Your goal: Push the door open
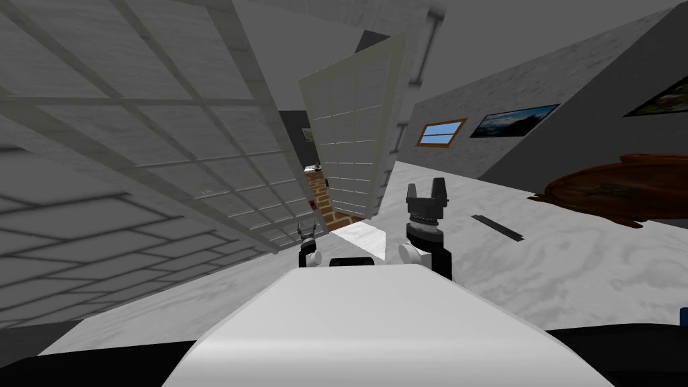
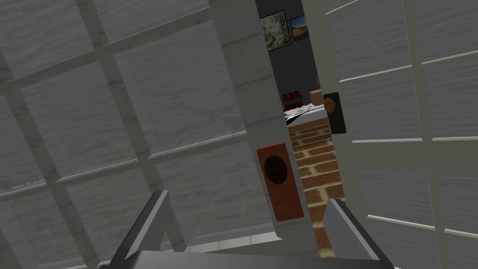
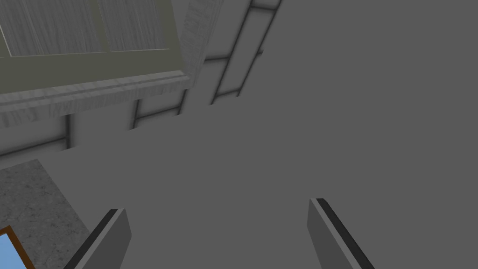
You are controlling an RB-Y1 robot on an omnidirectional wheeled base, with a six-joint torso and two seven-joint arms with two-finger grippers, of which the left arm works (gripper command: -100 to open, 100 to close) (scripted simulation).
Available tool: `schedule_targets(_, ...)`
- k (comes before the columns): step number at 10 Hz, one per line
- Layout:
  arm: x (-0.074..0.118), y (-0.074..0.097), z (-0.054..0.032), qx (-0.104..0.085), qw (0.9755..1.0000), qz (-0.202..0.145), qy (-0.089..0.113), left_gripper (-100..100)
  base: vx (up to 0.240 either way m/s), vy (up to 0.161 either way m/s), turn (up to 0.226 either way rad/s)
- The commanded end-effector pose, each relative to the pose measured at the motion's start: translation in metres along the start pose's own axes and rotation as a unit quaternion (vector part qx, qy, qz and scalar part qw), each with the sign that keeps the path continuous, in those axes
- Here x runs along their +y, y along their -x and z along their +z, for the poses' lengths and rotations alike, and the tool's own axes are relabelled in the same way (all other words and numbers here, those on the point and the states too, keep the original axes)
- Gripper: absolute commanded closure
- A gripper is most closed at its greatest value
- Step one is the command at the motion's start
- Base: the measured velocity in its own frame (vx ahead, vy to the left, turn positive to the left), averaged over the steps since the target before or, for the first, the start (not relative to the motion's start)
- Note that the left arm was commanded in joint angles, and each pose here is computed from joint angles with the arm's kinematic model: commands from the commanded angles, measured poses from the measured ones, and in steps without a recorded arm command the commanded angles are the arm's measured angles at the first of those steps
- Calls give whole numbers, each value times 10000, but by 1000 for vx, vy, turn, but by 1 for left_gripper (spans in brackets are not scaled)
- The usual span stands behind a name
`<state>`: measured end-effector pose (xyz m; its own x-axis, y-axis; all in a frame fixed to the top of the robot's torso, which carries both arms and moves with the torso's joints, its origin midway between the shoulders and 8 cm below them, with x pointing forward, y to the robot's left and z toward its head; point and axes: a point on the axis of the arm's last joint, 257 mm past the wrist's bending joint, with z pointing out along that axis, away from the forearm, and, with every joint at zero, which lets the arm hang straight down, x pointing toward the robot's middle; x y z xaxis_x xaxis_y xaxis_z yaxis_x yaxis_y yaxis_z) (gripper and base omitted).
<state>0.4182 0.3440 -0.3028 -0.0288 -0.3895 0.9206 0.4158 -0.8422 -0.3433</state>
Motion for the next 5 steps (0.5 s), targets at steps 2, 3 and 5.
schedule_targets(2,26,140,-34,-148,9995,-257,-60,-100,46,90,-147)
schedule_targets(3,52,234,-70,-256,9987,-437,-106,-100,72,102,-225)
schedule_targets(5,77,326,-108,-364,9973,-612,-156,-100,85,134,-133)
